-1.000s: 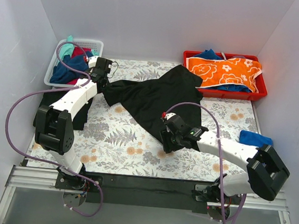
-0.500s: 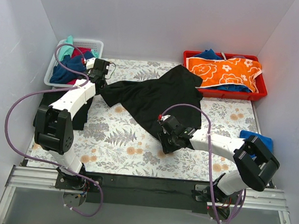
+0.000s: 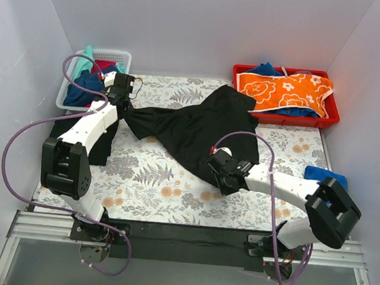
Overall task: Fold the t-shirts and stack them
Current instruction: Flatten the tshirt out
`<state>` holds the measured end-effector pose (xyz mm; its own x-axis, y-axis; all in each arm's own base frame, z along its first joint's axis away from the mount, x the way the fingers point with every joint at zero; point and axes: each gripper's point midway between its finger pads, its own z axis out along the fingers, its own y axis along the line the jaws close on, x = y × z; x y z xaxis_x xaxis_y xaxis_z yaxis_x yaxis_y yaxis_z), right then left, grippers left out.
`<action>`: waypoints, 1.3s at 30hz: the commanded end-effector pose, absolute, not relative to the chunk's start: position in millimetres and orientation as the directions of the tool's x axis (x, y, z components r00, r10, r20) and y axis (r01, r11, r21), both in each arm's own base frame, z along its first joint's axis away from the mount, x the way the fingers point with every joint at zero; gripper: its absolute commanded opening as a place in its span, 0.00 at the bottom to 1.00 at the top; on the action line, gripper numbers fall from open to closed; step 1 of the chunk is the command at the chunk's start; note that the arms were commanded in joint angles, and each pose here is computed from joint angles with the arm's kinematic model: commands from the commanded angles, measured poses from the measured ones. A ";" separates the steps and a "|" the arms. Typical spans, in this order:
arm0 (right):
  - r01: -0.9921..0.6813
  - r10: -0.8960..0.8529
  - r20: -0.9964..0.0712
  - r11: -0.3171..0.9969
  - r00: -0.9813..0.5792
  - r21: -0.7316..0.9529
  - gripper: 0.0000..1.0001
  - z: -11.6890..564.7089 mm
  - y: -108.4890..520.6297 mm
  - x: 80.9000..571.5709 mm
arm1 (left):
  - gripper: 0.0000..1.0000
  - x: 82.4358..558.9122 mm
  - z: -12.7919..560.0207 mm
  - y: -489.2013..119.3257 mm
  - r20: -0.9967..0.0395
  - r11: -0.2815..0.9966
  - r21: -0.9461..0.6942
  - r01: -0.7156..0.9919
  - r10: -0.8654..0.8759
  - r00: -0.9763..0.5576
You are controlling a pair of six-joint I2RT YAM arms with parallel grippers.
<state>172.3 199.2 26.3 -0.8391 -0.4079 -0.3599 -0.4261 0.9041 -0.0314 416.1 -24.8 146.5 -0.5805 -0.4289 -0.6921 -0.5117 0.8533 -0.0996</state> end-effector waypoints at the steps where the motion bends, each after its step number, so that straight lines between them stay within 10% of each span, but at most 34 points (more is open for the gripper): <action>1: -0.306 -0.345 -0.498 0.938 -0.796 -0.161 0.01 104.9 171.9 197.9 | 0.00 417.6 224.0 -13.4 -0.777 0.834 -0.195 -0.515 -0.452 -0.438; 8: -0.058 -0.176 -0.815 0.983 -0.552 -0.173 0.01 264.6 148.9 269.5 | 0.00 422.0 347.8 -11.5 -0.859 0.836 -0.338 -0.432 -0.462 -0.221; 18: 0.121 -0.139 -0.957 0.977 -0.256 -0.174 0.01 420.4 118.7 331.4 | 0.00 408.1 515.5 -13.8 -0.874 0.845 -0.485 -0.227 -0.476 0.095; 39: -0.088 0.121 -0.992 0.989 0.024 0.119 0.01 496.5 85.7 251.6 | 0.00 229.1 658.2 -4.7 -0.755 0.845 -0.526 0.093 -0.515 0.405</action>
